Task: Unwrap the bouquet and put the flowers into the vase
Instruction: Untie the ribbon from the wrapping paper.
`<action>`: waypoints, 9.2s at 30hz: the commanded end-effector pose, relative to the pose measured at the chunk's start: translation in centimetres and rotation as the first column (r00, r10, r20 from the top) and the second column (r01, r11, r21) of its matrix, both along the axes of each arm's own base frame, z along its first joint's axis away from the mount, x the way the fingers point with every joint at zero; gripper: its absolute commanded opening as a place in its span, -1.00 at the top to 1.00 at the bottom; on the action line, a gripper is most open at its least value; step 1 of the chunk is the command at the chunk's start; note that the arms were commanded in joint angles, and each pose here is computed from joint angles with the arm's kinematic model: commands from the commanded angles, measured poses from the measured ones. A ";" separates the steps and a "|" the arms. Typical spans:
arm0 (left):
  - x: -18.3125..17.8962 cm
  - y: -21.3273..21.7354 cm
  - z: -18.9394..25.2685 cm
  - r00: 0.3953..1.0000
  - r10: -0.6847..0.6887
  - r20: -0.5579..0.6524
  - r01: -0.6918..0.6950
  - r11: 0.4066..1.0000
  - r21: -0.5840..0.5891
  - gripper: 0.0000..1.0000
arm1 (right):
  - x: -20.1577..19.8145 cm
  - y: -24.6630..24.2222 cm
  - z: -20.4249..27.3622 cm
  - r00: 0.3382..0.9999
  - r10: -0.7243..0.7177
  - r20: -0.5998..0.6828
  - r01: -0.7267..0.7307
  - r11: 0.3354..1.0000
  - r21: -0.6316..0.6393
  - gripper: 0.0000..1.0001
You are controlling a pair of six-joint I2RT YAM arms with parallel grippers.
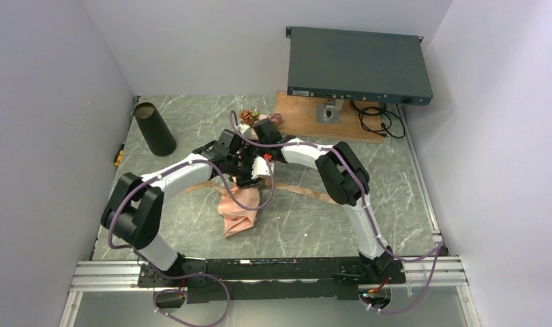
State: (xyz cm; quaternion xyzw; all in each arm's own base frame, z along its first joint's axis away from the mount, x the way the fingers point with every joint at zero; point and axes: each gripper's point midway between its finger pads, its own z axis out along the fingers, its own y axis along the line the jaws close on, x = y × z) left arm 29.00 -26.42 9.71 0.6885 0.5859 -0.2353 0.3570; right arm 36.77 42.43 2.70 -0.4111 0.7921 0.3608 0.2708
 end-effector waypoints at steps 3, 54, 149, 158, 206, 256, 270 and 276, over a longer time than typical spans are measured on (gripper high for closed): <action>1.0 -1.1 0.9 1.000 0.011 0.009 -0.011 1.000 0.004 0.68 | -1.7 -2.5 -4.0 0.997 -0.010 -0.070 0.000 0.990 -0.144 1.00; -3.6 5.3 -0.1 0.987 0.091 -0.136 -0.082 0.994 0.073 0.07 | -2.2 0.7 12.0 0.996 0.073 -0.042 -0.066 0.989 0.135 0.15; -1.3 -2.0 -1.6 0.997 -0.067 0.025 0.067 0.998 -0.006 -0.03 | -3.0 -4.0 -5.1 0.993 0.006 -0.114 -0.028 0.981 -0.191 1.00; -0.4 -2.3 -2.8 0.999 -0.036 0.041 0.034 0.999 0.042 0.16 | -3.2 -4.3 -5.5 0.994 0.006 -0.112 -0.029 0.979 -0.200 1.00; -8.0 4.3 -6.6 0.967 -0.237 -0.094 0.253 0.936 0.243 0.17 | -4.0 -1.4 2.2 0.981 0.088 -0.172 -0.092 0.996 -0.019 0.69; 4.2 7.5 -1.8 0.979 -0.054 0.196 0.038 0.995 0.087 0.01 | -3.8 -3.9 -2.5 0.975 0.062 -0.214 -0.096 0.983 -0.154 0.85; 5.8 6.6 1.8 0.977 0.035 0.208 -0.039 0.999 0.014 1.00 | -3.6 -4.5 -4.3 0.976 0.029 -0.215 -0.073 0.977 -0.199 1.00; 5.8 5.7 6.5 0.971 0.172 0.166 -0.152 0.981 -0.124 1.00 | -3.5 -5.0 -5.2 0.978 0.015 -0.210 -0.064 0.971 -0.228 1.00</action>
